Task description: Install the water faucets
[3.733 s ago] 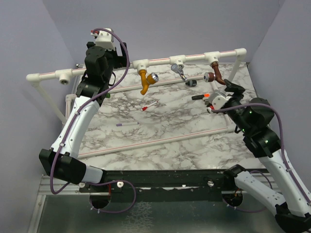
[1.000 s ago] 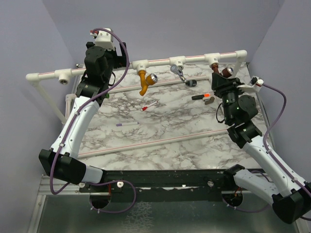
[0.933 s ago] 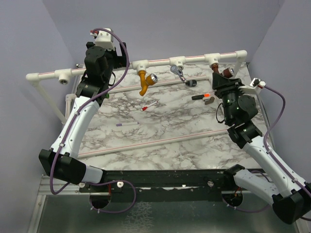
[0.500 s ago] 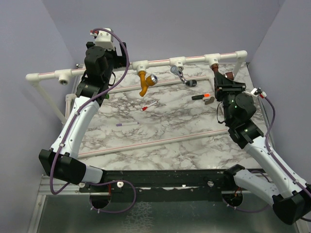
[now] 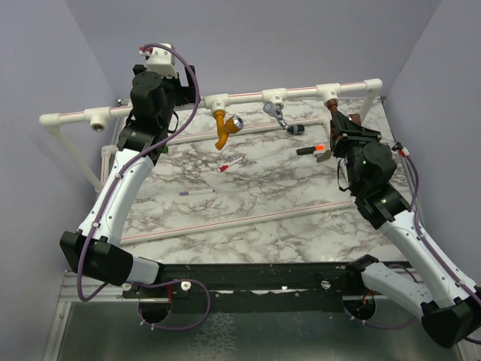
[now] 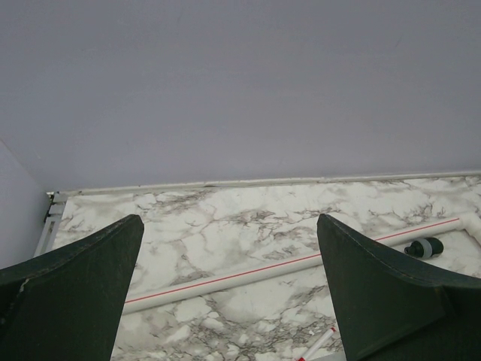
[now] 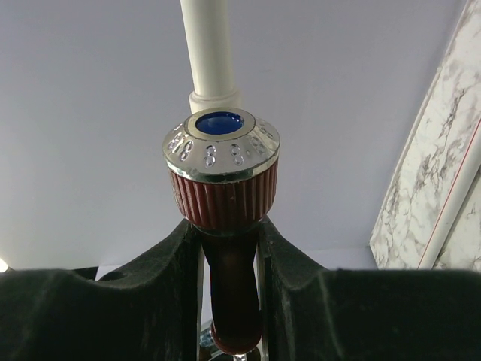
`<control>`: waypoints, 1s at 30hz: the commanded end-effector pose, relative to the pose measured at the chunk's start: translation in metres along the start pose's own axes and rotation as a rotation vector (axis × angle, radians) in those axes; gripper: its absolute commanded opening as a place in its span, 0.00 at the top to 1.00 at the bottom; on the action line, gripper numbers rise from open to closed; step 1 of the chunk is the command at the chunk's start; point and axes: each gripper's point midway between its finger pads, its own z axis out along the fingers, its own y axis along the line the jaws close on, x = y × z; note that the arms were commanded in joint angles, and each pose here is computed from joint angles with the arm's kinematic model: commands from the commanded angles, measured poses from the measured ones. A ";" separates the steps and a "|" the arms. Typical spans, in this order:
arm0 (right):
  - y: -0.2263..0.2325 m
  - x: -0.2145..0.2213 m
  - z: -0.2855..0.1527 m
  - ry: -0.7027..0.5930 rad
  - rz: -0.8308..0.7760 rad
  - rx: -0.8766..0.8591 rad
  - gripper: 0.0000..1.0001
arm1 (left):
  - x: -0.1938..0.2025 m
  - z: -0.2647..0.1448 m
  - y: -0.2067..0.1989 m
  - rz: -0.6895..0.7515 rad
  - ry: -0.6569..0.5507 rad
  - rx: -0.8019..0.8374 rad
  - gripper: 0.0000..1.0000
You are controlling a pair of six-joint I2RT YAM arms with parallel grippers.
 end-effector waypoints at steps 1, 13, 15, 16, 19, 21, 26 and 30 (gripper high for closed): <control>-0.005 0.001 -0.009 0.020 0.017 0.062 0.91 | 0.075 0.009 0.006 0.021 0.216 -0.021 0.01; 0.001 -0.008 -0.018 0.002 -0.043 0.055 0.42 | 0.076 0.009 0.007 0.026 0.219 -0.025 0.01; 0.004 -0.010 -0.020 -0.002 -0.059 0.046 0.34 | 0.076 0.009 0.006 0.023 0.218 -0.023 0.01; 0.006 -0.011 -0.022 -0.001 -0.065 0.043 0.32 | 0.076 0.009 0.006 0.023 0.220 -0.023 0.01; 0.011 -0.013 -0.027 0.001 -0.095 0.030 0.25 | 0.076 0.009 0.006 0.023 0.218 -0.022 0.01; 0.013 -0.014 -0.030 0.005 -0.118 0.028 0.25 | 0.075 0.009 0.006 0.023 0.218 -0.023 0.01; 0.017 -0.021 -0.039 -0.001 -0.209 0.029 0.24 | 0.074 0.009 0.006 0.021 0.215 -0.021 0.01; 0.019 -0.026 -0.045 -0.003 -0.325 0.040 0.24 | 0.076 0.010 0.005 0.022 0.219 -0.020 0.01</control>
